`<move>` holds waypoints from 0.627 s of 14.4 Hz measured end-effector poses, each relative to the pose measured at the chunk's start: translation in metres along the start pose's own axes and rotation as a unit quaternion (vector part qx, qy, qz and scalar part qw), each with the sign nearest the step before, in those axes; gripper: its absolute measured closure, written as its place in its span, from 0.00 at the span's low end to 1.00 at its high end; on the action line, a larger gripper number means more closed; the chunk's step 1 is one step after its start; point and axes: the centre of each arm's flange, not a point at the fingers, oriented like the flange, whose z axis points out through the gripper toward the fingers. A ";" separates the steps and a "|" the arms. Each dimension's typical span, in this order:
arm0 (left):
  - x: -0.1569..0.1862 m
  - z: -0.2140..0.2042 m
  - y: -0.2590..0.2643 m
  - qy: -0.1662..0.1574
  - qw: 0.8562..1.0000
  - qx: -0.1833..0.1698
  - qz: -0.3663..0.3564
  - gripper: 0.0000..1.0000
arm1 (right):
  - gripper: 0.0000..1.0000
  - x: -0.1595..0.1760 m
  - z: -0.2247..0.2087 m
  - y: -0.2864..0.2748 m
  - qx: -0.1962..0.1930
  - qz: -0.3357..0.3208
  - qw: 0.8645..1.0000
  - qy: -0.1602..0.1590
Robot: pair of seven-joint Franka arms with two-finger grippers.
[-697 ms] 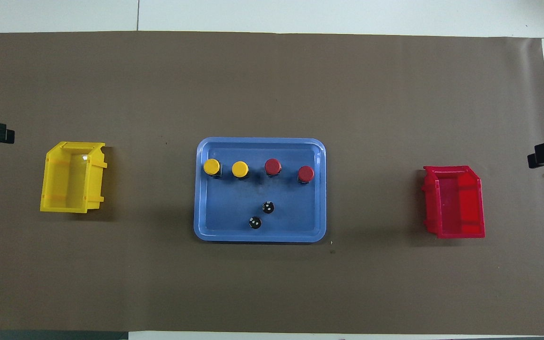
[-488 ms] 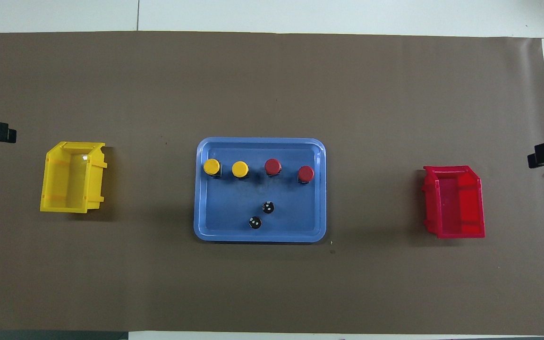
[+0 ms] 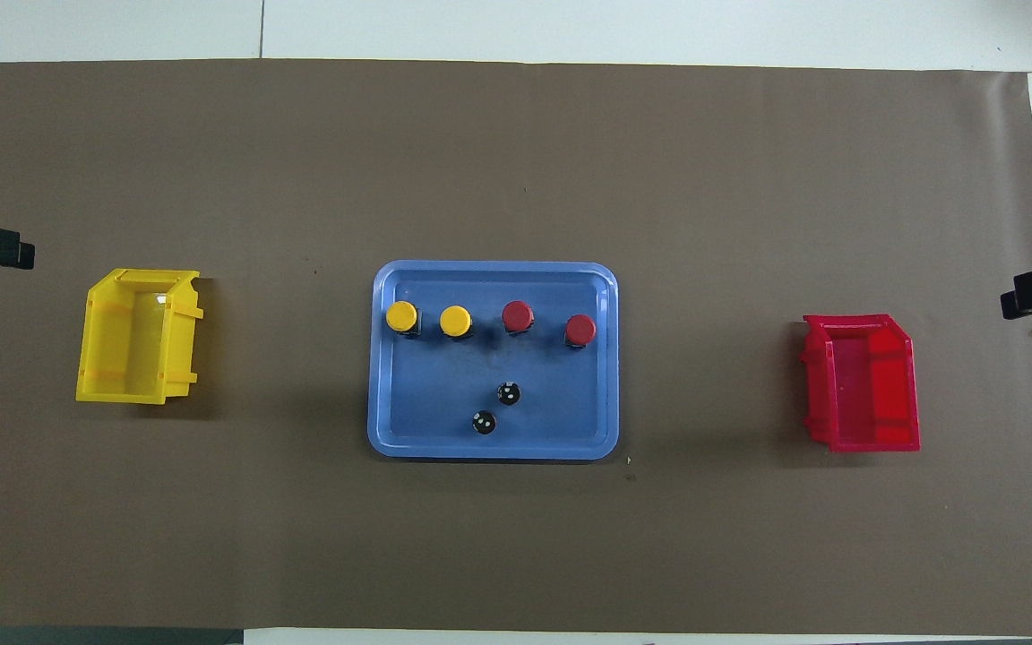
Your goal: Sort red and yellow buttons by color
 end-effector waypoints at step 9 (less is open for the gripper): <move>-0.005 -0.009 0.000 0.006 1.000 0.000 0.000 0.00 | 0.00 0.028 0.010 -0.108 -0.028 0.009 0.999 0.013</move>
